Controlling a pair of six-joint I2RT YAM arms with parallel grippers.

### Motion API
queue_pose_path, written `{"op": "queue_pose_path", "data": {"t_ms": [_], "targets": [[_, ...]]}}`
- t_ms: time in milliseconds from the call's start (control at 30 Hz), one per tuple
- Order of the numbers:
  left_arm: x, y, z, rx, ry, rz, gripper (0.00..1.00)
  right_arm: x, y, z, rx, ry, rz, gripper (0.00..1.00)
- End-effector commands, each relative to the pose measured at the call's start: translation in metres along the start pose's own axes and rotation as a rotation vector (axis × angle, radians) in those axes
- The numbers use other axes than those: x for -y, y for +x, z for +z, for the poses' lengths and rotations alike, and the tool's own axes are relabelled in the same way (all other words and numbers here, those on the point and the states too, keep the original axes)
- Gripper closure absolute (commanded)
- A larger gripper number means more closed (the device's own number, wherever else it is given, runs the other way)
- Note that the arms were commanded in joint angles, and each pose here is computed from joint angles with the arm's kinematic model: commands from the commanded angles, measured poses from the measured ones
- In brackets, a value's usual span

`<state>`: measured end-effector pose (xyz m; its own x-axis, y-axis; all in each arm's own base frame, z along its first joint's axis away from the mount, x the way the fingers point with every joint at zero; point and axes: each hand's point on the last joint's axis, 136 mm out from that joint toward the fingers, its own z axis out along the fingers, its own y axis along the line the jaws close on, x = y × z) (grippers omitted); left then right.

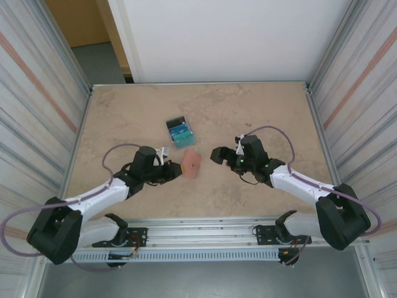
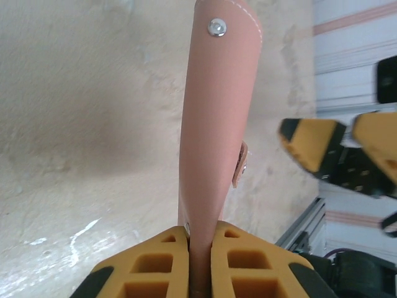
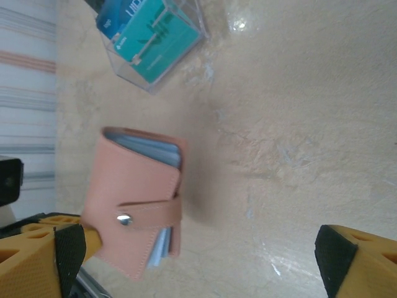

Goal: Take the credit cards out of the card holder

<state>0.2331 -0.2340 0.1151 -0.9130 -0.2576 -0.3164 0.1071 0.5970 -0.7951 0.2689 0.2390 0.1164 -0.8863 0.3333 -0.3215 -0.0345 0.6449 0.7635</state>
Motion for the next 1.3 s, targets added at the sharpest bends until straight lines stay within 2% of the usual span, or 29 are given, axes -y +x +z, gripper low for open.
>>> {"op": "queue_pose_path", "data": {"t_ms": [0,233,433,833,1033,1267], "targets": [[0.028,-0.019,-0.012,0.097,0.089,0.014,1.0,-0.038,-0.01,0.002,0.029,-0.198,-0.01,0.02],[0.052,-0.027,-0.025,0.128,0.167,0.035,1.0,-0.079,-0.013,0.01,0.014,-0.341,-0.116,0.01],[0.055,-0.026,-0.027,0.131,0.185,0.04,1.0,-0.1,-0.015,0.022,-0.016,-0.422,-0.155,0.03],[0.068,-0.03,-0.035,0.156,0.224,0.078,1.0,-0.103,-0.011,0.041,-0.062,-0.414,-0.153,0.06],[0.068,-0.029,-0.036,0.157,0.226,0.08,1.0,-0.116,-0.007,0.038,-0.07,-0.445,-0.188,0.21],[0.068,-0.023,-0.032,0.117,0.24,0.08,1.0,-0.129,-0.01,0.032,-0.064,-0.478,-0.226,0.3]]}}
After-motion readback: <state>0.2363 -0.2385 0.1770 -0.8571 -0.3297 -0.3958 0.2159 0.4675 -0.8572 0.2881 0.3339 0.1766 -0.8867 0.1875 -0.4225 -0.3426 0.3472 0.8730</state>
